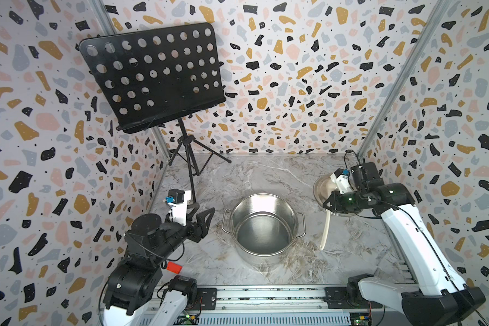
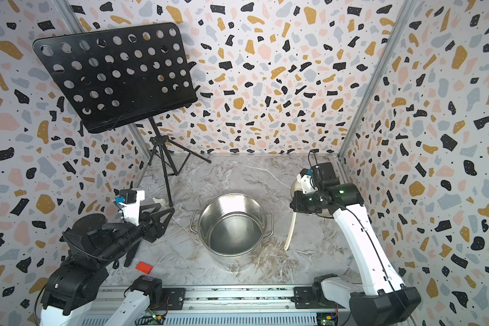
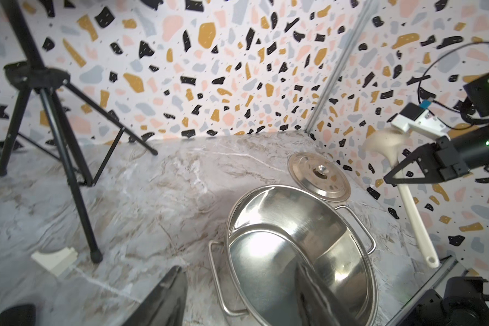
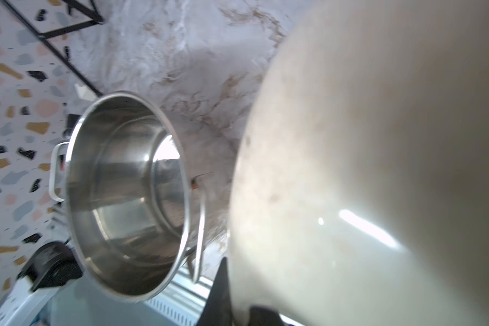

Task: Stir the soup with a spoon
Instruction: Pick up the spoon from the center of the board.

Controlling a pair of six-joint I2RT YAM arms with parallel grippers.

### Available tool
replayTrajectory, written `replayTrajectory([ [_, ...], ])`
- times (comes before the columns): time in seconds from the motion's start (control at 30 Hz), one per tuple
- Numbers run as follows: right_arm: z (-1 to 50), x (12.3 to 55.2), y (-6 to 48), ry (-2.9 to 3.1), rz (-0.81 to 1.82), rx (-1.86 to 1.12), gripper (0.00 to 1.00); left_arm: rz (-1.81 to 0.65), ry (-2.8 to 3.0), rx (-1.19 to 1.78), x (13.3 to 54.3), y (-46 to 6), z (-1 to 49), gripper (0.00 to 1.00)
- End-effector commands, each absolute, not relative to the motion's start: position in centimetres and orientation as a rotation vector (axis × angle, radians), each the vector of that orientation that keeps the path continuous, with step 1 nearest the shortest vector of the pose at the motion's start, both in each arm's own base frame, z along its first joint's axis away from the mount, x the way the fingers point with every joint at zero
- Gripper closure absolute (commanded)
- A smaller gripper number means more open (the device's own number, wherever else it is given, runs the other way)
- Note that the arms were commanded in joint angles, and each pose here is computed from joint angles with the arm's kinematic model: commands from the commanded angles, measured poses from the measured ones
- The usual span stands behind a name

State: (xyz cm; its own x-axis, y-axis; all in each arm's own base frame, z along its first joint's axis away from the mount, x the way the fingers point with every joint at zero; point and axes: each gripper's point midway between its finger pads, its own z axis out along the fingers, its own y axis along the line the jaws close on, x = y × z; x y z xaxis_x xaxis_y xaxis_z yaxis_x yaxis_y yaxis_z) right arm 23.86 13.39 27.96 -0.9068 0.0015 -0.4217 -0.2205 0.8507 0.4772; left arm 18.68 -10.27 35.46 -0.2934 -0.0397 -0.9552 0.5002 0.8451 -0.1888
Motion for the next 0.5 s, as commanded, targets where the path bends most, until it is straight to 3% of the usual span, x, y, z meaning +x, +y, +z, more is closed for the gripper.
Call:
replayTrajectory([
  [0.0, 32.1, 19.9, 17.3, 2.616, 1.191, -0.217, 1.0, -0.513, 1.496, 0.588, 17.8, -12.3, 40.1, 0.39],
  [0.23, 38.3, 18.7, 22.1, 2.417, 1.673, -0.265, 1.0, -0.466, 1.188, 0.814, 15.8, -14.6, 42.8, 0.46],
  [0.47, 38.0, 19.3, 24.4, 2.435, 1.777, -0.272, 1.0, -0.463, 1.097, 0.978, 16.0, -18.4, 42.6, 0.48],
])
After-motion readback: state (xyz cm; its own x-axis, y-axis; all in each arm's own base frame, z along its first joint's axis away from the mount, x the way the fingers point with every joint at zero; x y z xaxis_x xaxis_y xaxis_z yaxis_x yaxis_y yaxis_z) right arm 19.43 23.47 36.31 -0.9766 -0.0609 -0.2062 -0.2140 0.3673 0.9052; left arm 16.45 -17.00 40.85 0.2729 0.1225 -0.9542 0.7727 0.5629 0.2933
